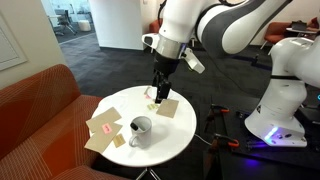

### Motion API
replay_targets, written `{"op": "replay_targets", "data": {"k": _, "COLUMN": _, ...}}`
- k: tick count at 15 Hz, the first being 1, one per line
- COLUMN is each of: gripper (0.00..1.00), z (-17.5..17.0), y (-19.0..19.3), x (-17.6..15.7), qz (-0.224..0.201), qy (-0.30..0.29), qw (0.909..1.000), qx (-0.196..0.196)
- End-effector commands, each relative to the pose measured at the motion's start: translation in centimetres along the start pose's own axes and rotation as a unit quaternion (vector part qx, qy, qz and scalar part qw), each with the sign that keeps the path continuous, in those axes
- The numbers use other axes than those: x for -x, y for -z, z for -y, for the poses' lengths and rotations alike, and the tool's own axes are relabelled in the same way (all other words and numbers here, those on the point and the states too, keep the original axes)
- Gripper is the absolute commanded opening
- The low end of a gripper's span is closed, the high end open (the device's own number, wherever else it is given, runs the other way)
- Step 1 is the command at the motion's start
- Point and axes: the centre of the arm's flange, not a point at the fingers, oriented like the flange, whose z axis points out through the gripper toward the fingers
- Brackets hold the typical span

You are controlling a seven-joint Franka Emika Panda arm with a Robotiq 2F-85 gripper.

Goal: Remove the marker from the mug cup and place it on the table

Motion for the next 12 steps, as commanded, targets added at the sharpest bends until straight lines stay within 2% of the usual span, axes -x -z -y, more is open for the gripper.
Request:
{"op": "replay_targets", "data": {"k": 1, "gripper": 1.0, "z": 0.3, "y": -2.1, "x": -1.8, "qz": 0.012, "qy": 0.02, "qw": 0.9997, "qx": -0.004}}
{"op": "replay_targets", "data": {"k": 3, "gripper": 0.98, "z": 0.5, "y": -3.0, "x": -2.1, "qz": 0.015, "qy": 0.025, "qw": 0.9995, "qx": -0.012}}
{"op": "replay_targets", "data": {"k": 4, "gripper": 0.9, "z": 0.6, "y": -3.5, "x": -2.3, "qz": 0.019, "qy": 0.03, "qw": 0.9993, "qx": -0.016}}
{"op": "replay_targets", "data": {"k": 5, "gripper": 0.9, "z": 0.7, "y": -3.9, "x": -2.6, "qz": 0.023, "qy": 0.04, "qw": 0.9987, "qx": -0.02}}
{"op": "replay_targets", "data": {"k": 6, "gripper": 0.85, "z": 0.8, "y": -4.3, "x": -2.9, "qz": 0.027, "qy": 0.049, "qw": 0.9982, "qx": -0.023}}
{"op": "replay_targets", "data": {"k": 7, "gripper": 0.86, "z": 0.9, "y": -4.6, "x": -3.1, "qz": 0.03, "qy": 0.057, "qw": 0.9976, "qx": -0.025}}
{"op": "replay_targets", "data": {"k": 9, "gripper": 0.8, "z": 1.1, "y": -5.5, "x": -3.6, "qz": 0.036, "qy": 0.071, "qw": 0.9965, "qx": -0.026}}
{"op": "replay_targets", "data": {"k": 12, "gripper": 0.8, "z": 1.3, "y": -6.8, "x": -4.5, "qz": 0.042, "qy": 0.08, "qw": 0.9953, "qx": -0.034}}
